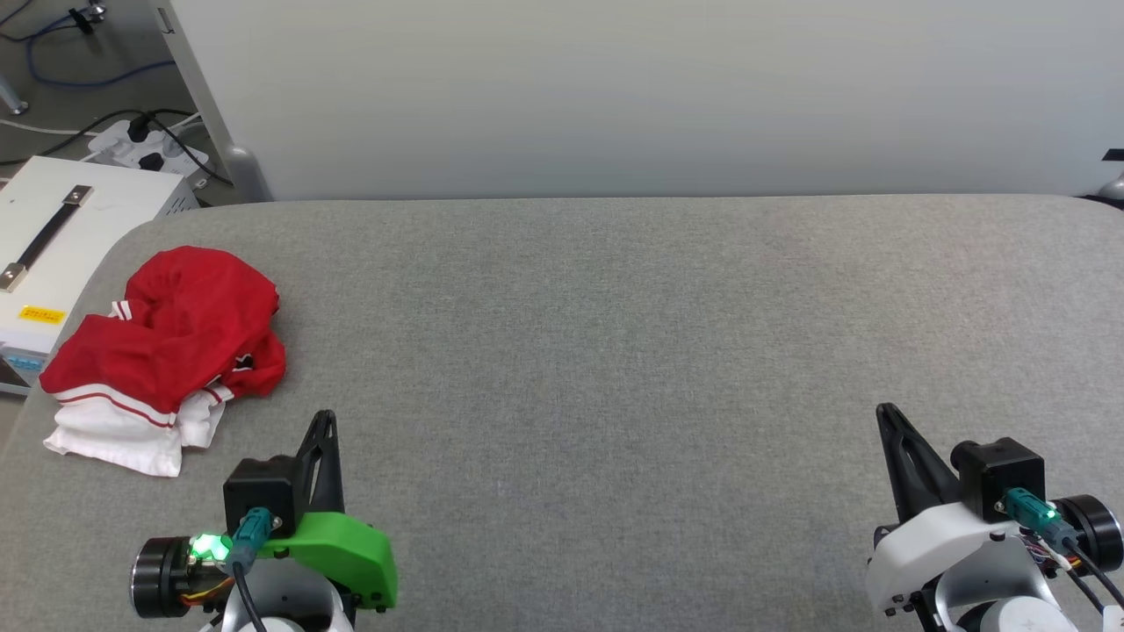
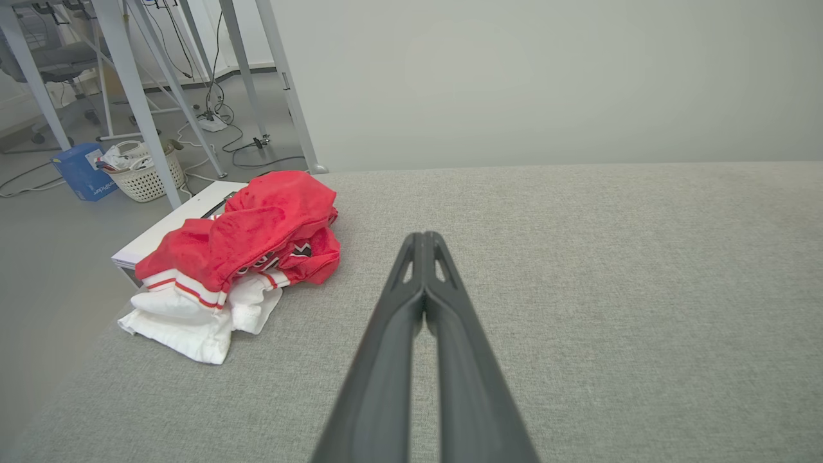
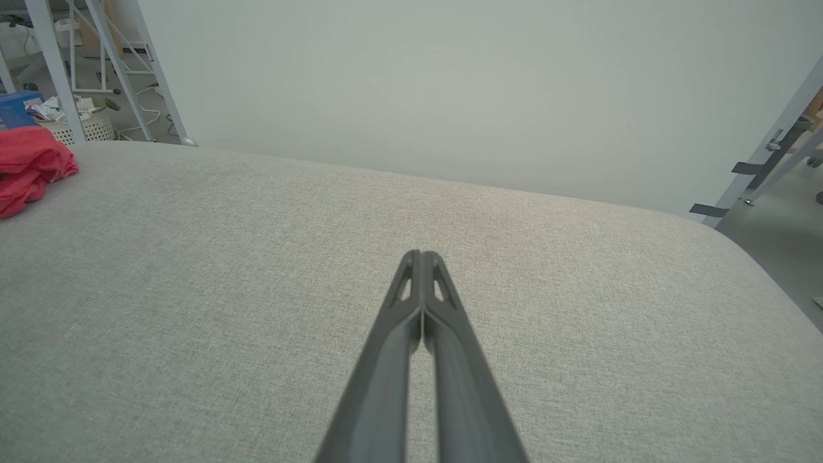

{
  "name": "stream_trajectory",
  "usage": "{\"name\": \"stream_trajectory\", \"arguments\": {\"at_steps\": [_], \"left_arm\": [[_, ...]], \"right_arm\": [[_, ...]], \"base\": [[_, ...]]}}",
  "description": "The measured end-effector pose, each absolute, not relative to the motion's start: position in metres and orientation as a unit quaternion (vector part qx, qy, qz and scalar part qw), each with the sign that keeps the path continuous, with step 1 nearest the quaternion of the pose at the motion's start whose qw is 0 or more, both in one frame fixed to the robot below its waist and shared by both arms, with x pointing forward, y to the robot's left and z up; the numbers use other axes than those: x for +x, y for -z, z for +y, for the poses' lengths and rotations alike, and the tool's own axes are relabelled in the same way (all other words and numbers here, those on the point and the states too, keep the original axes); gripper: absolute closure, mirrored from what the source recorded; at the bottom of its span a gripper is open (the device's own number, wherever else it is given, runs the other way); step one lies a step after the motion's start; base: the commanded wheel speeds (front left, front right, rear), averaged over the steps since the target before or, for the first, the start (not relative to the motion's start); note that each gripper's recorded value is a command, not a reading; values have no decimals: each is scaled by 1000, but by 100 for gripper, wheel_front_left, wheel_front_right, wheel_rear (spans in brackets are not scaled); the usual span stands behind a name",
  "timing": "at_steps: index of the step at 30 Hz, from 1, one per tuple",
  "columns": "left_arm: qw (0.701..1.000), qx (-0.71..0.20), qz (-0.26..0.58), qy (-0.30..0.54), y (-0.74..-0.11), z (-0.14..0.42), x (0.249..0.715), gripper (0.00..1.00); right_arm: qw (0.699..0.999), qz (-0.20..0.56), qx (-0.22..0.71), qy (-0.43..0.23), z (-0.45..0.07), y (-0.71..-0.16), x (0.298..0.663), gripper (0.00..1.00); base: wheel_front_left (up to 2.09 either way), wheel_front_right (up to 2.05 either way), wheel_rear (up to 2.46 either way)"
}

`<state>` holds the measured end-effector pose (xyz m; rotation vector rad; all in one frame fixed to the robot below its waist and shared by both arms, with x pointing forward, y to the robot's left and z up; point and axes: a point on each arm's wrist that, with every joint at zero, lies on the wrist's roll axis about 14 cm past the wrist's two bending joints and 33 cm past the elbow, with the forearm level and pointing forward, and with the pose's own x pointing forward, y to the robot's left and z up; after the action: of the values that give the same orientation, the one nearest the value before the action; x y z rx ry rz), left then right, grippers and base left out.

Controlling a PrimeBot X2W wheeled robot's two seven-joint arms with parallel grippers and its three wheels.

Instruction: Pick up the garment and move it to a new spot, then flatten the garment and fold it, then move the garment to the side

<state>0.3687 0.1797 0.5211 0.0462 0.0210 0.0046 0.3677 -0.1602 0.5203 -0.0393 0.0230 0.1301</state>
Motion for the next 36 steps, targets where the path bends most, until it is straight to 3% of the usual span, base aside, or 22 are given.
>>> {"name": "stream_trajectory", "arguments": {"at_steps": [28, 29, 36], "left_arm": [[1000, 23, 11, -2, -521, 180, 369, 100], [1000, 23, 11, -2, -521, 180, 369, 0], [1000, 23, 11, -2, -520, 180, 369, 0]], "right_arm": [[998, 12, -20, -65, -160, -520, 368, 100], [998, 12, -19, -65, -160, -520, 368, 0], [998, 12, -18, -64, -161, -520, 368, 0]], "base": [[0, 0, 0], [0, 0, 0], [0, 0, 0]]}}
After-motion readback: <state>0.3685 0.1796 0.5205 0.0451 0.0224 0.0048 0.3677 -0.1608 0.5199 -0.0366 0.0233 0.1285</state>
